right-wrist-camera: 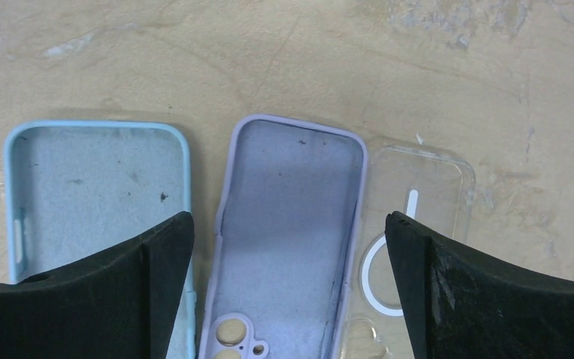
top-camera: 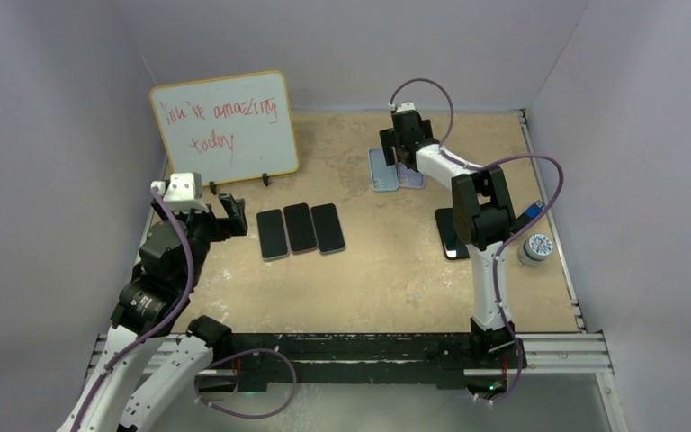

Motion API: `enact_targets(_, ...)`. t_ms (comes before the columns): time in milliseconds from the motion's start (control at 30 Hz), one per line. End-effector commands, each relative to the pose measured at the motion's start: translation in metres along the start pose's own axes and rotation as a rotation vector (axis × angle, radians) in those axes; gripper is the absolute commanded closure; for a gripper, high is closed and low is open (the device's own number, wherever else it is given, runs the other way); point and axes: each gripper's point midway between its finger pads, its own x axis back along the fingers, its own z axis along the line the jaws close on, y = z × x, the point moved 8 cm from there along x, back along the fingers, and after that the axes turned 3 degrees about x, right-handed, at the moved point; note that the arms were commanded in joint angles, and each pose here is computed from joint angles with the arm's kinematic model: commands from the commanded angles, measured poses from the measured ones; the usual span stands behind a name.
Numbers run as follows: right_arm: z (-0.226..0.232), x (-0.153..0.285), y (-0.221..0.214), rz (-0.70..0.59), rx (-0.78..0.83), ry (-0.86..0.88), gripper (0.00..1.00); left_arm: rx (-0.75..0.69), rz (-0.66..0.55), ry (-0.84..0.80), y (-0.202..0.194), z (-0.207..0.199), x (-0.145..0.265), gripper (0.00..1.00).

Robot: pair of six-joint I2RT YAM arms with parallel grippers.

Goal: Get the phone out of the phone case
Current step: Move the phone case to the center of the board, then pick up the phone at the center of the board.

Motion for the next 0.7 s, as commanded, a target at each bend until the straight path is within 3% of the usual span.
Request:
enact_targets(0,-0.005,0.0,0.0,0.006,0.03,-0.07,0.01,-0.021,-0.002,-0.013,0.0,-0.002,-0.003,0.05)
enact_targets(433,-0.015,0.035,0.015,-0.017,-0.018,-0.022,0.01,-0.02,-0.003,-0.01,-0.001,-0.002,-0.003,0.05)
enact_targets(667,-0.042,0.081,-0.022,0.136,-0.14,0.054,0.01,-0.021,-0.005,-0.008,-0.001,-0.001,-0.002,0.05)
